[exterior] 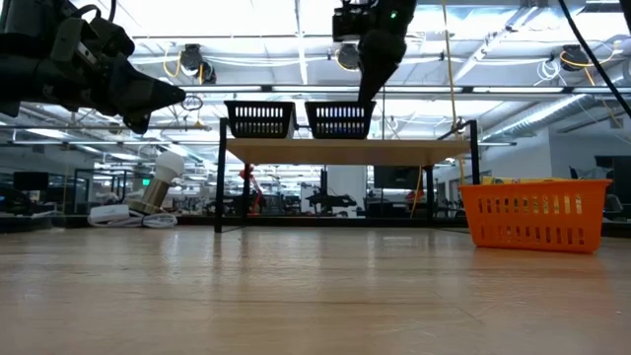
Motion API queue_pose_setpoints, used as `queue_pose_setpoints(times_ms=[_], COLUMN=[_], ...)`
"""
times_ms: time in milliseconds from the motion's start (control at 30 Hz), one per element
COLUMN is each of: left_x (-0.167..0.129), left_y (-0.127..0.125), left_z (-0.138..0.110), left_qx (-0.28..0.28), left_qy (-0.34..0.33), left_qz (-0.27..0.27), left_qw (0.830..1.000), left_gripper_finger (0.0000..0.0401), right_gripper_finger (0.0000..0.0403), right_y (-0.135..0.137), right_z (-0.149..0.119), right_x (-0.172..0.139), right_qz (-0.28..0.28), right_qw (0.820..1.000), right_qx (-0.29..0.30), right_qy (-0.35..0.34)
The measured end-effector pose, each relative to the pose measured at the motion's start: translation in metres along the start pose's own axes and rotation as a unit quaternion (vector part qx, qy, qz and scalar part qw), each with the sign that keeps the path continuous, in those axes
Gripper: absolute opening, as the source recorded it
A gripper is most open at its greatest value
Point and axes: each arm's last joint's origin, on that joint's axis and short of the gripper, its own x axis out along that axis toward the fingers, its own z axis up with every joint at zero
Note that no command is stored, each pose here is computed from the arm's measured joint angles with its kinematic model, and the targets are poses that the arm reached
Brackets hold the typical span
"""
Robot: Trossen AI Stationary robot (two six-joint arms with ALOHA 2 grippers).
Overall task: Pick & Place Office Desk Supplies
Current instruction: Put the orange bin filled with crayon boxes on the shelf
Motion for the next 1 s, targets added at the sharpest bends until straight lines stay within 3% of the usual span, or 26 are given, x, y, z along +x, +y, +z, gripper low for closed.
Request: queue_pose_setpoints(times_ms=[133,300,400,533,667,833,1000], left_x=[0.0,0.0,0.0,0.0,0.0,-0.004,-0.009], left_y=[0.0,0.0,0.001,0.002,0.001,-0.001,-0.003], left_z=[-0.001,-0.002,-0.002,-0.001,0.007,0.021,0.028], left_qx=[0.002,0.007,0.007,0.031,0.069,0.09,0.084], left_qy=[0.003,0.012,0.011,0.005,-0.037,-0.109,-0.143], left_qz=[0.0,0.002,0.016,0.027,0.025,0.03,0.01], left_qw=[1.0,1.0,1.0,0.999,0.997,0.99,0.986], left_gripper_finger=[0.0019,0.0019,0.0019,0.0019,0.0019,0.0019,0.0019], right_gripper_finger=[0.0248,0.0244,0.0229,0.0181,0.0105,0.0013,0.002], right_y=[0.002,0.003,0.0,0.0,0.011,0.031,0.056], right_z=[-0.005,-0.021,-0.039,-0.076,-0.116,-0.158,-0.182], right_x=[-0.033,-0.097,-0.14,-0.175,-0.166,-0.117,-0.054], right_qz=[-0.004,-0.006,0.001,0.003,0.018,0.014,0.034], right_qw=[0.999,0.99,0.973,0.94,0.906,0.892,0.879], right_qx=[-0.006,0.018,0.078,0.104,0.137,0.165,0.187], right_qy=[-0.044,-0.142,-0.216,-0.326,-0.401,-0.42,-0.437])
